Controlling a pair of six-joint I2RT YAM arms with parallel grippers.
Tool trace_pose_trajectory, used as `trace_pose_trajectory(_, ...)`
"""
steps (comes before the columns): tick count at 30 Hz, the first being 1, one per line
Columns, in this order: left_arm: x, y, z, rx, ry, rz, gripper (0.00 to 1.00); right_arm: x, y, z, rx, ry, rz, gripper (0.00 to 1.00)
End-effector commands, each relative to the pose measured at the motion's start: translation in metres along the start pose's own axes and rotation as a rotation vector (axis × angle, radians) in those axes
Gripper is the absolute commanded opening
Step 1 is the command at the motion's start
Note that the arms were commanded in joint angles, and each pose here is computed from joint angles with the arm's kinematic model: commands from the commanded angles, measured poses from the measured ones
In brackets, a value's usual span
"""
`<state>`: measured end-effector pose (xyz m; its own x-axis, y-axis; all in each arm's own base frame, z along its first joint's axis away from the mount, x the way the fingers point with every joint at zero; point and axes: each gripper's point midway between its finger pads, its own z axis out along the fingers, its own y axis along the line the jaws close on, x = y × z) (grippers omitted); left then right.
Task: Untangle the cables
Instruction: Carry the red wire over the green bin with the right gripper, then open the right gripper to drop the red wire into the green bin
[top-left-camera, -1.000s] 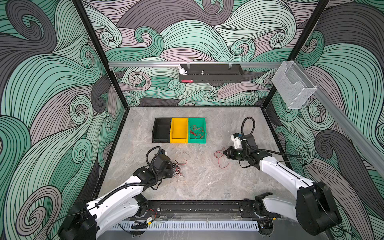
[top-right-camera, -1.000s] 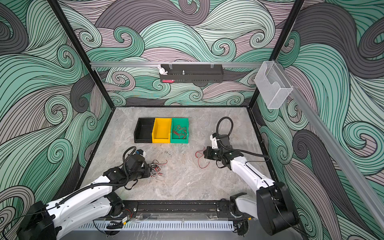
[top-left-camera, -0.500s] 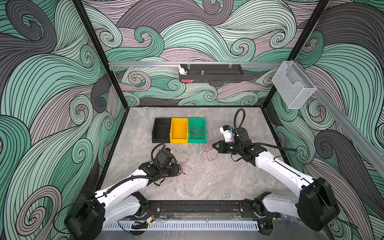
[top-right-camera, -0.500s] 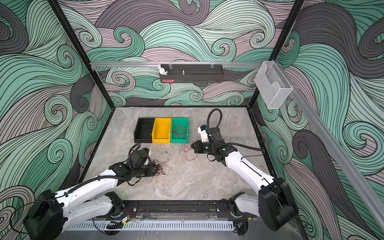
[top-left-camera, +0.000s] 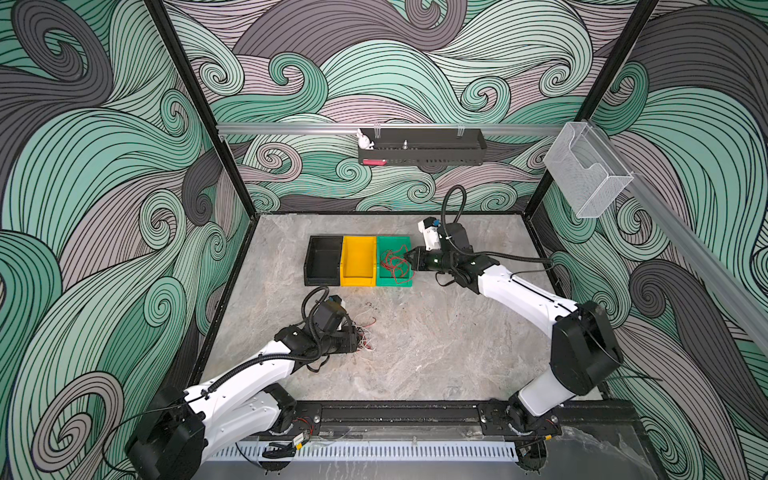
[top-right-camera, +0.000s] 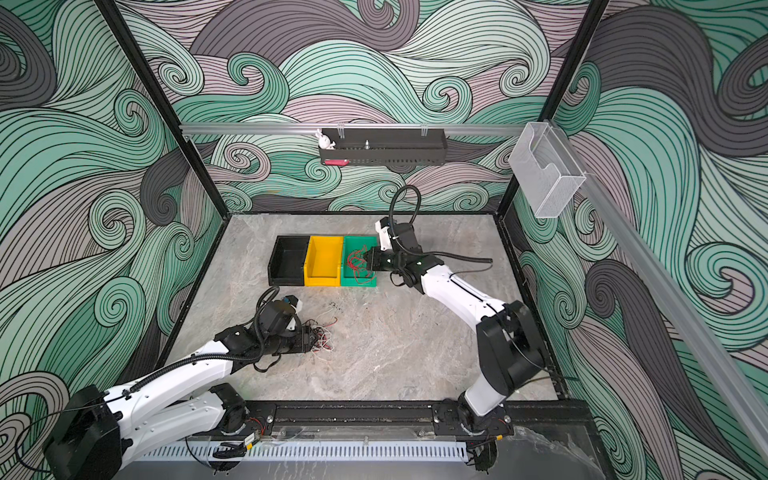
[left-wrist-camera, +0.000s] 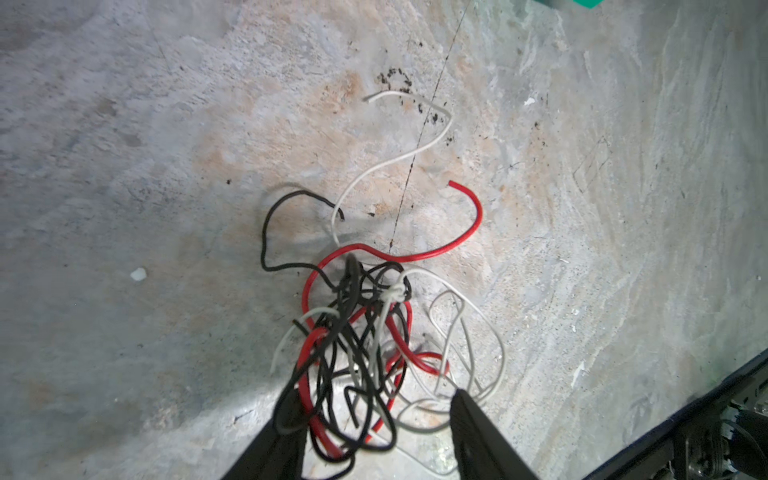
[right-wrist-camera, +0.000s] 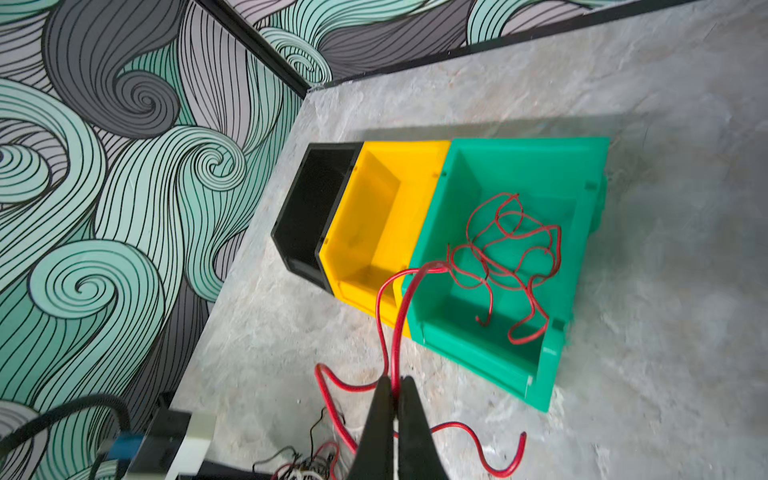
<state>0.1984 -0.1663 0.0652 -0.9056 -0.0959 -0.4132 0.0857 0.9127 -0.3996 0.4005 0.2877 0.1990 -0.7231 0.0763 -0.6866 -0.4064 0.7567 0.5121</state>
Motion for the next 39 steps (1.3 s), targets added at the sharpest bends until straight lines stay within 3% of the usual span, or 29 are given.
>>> trace_pose_trajectory(1,-0.007,-0.007,-0.006,0.033,-0.028,-0.010,0.58,-0.023,-0.005,0.014,0.045,-0.059,-0.057,0.01)
trace_pose_trajectory(10,-0.009,-0.007,-0.004,0.038,-0.039,0.000,0.58,-0.034,-0.030,0.059,0.117,-0.090,-0.088,0.01)
trace_pose_trajectory(18,-0.008,-0.007,-0.002,0.046,-0.037,0.001,0.58,-0.010,-0.057,0.091,0.186,0.002,-0.105,0.02)
trace_pose_trajectory(29,-0.006,-0.005,-0.002,0.042,-0.039,0.000,0.58,0.024,-0.086,0.104,0.273,0.123,-0.100,0.04)
trace_pose_trajectory(31,-0.006,-0.005,-0.002,0.043,-0.041,-0.002,0.58,0.027,-0.091,0.102,0.302,0.137,-0.106,0.06)
trace_pose_trajectory(34,-0.006,-0.004,-0.002,0.045,-0.044,-0.004,0.58,0.028,-0.093,0.098,0.317,0.142,-0.116,0.19)
trace_pose_trajectory(39,-0.005,-0.004,-0.001,0.042,-0.042,-0.006,0.58,0.025,-0.090,0.092,0.319,0.144,-0.126,0.22)
